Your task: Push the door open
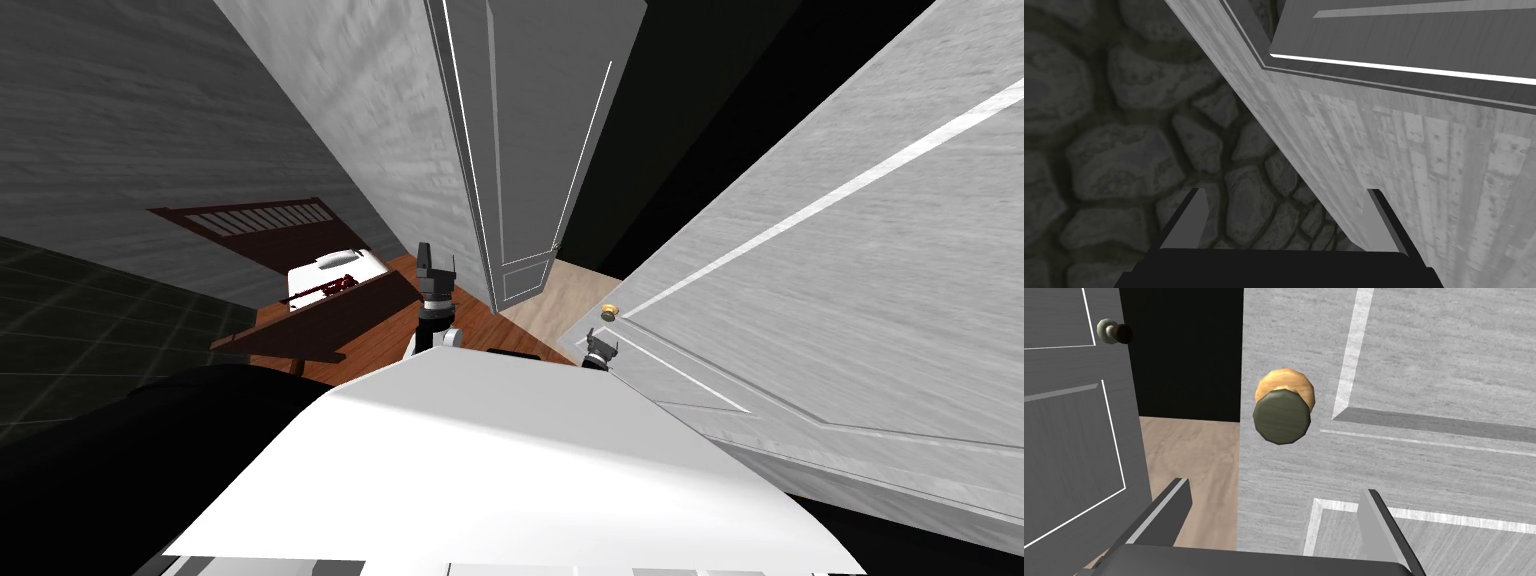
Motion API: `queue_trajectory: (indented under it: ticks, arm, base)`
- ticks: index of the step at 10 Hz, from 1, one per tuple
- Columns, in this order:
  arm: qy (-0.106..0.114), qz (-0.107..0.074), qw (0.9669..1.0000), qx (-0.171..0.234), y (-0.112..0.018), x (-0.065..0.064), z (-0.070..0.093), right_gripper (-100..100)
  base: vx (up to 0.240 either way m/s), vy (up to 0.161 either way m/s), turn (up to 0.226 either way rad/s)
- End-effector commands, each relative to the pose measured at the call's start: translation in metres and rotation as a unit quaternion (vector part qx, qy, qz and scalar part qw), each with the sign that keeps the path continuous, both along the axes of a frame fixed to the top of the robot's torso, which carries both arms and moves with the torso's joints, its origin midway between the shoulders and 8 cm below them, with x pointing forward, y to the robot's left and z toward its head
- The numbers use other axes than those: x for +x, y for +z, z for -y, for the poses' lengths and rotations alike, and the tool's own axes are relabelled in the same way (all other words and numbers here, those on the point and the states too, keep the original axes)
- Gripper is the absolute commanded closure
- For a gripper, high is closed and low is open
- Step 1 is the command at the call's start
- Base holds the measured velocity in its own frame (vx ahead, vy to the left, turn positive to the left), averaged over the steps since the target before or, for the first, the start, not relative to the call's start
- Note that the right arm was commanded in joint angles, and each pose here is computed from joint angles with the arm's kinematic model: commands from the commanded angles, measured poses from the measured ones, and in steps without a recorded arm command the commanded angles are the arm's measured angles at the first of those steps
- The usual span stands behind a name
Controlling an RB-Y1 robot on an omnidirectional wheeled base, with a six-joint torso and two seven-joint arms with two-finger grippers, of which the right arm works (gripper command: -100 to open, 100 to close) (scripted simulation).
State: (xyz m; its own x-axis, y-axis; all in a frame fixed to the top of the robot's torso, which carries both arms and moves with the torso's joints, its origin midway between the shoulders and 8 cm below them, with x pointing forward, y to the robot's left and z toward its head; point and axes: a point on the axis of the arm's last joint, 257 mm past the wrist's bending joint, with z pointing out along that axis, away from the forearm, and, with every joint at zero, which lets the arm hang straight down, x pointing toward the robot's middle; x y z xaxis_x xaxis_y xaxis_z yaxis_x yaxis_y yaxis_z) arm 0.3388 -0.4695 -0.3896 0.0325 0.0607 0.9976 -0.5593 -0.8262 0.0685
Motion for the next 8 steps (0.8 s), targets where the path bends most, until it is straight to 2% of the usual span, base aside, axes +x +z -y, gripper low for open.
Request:
queue_trajectory:
  ticks: [1,2,4,8]
  arm:
    - [-0.002,0.009,0.9998,0.016,-0.0011,-0.0005,0.0001,-100]
    - [-0.004,0.016,0.9994,0.029,-0.0021,-0.001,0.0001,-100]
    - [-0.004,0.012,0.9997,0.021,-0.001,-0.0003,0.0028,-100]
    - [-0.007,0.013,0.9997,0.02,-0.0007,0.0006,0.0061,-100]
  base:
    - [-0.021,0.012,0.022]
    - [-0.024,0.012,0.025]
    - [0.035,-0.031,0.007]
    - [0.165,-0.119,0.02]
